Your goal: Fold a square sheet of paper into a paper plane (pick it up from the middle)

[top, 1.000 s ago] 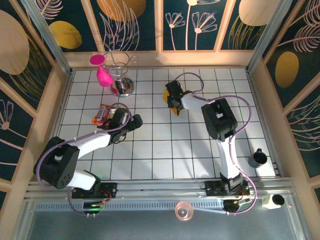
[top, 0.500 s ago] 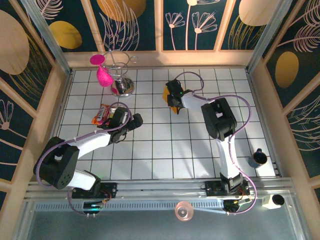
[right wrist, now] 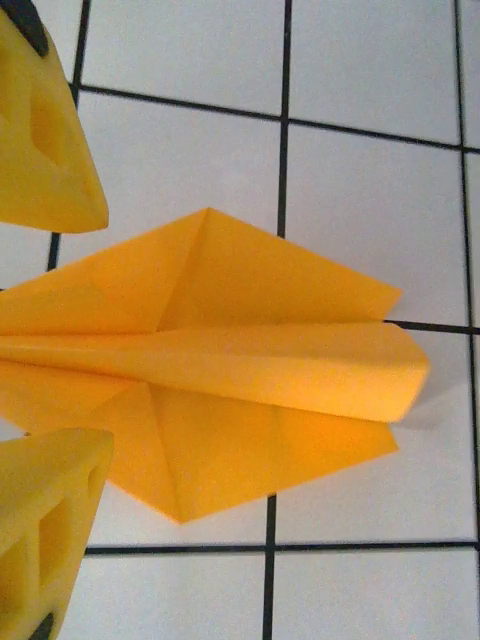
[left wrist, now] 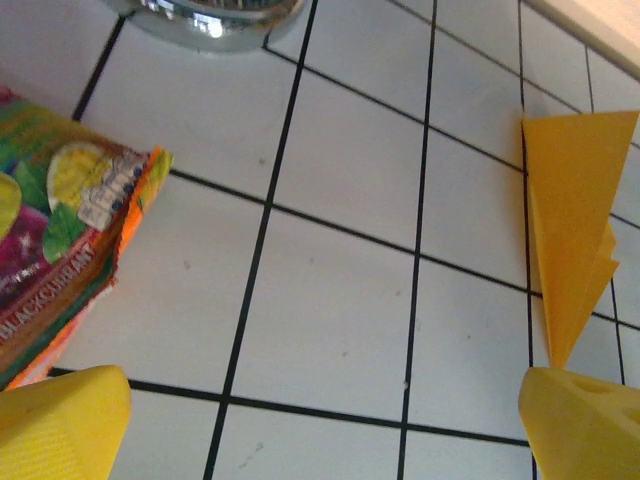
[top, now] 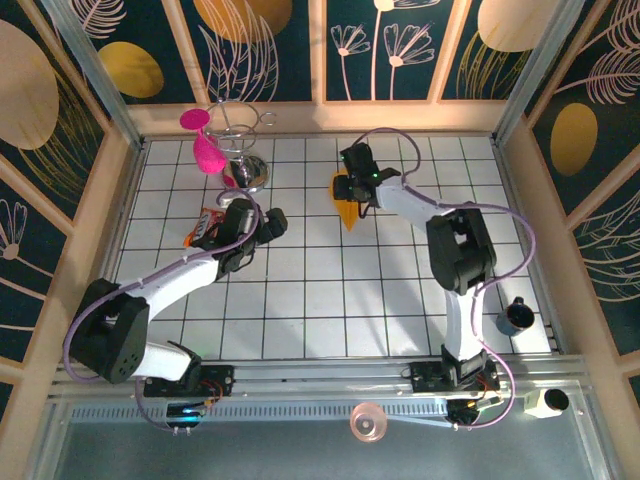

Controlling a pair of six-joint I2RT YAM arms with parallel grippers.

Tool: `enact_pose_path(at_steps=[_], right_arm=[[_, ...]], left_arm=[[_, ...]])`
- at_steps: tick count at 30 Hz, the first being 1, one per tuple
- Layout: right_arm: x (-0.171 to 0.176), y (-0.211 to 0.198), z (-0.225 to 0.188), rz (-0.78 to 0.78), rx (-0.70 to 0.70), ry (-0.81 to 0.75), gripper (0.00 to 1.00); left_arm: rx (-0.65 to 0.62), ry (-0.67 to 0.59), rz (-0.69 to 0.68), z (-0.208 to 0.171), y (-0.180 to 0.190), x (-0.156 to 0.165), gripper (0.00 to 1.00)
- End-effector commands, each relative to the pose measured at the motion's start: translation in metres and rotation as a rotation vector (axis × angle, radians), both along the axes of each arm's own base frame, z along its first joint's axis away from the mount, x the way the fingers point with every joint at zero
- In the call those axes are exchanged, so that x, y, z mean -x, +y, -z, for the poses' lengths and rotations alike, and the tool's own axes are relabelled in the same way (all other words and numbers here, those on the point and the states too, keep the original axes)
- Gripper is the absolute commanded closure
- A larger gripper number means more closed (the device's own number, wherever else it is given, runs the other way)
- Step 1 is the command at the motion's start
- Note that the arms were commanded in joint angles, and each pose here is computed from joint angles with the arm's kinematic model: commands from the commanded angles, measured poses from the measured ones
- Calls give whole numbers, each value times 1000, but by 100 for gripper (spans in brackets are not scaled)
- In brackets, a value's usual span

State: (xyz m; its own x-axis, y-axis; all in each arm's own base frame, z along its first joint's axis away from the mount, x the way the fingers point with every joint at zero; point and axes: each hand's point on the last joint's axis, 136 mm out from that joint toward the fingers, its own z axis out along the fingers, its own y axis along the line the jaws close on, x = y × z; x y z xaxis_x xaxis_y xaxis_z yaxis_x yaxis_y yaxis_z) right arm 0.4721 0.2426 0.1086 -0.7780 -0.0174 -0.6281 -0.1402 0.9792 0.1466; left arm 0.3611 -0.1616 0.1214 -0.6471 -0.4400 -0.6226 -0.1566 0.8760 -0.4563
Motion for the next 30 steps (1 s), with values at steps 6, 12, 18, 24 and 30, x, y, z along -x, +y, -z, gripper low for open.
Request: enact_pose_path(at_steps=[6, 12, 18, 24, 30], right_arm=[[27, -63, -69, 110, -28, -188, 31], [59, -150, -88, 302, -18, -339, 1], [93, -251, -77, 603, 30, -459, 1], [125, -307, -63, 755, 1, -560, 1], [142, -315, -50, 735, 33, -708, 2]], left_arm=[[-141, -138, -136, -47, 45, -10, 1], [-205, -310, -384, -74, 112, 5, 1], [-317, -491, -603, -93, 175, 40, 1], [-471, -630, -649, -87, 201, 67, 1], [-569, -599, -491, -63, 202, 53, 1]])
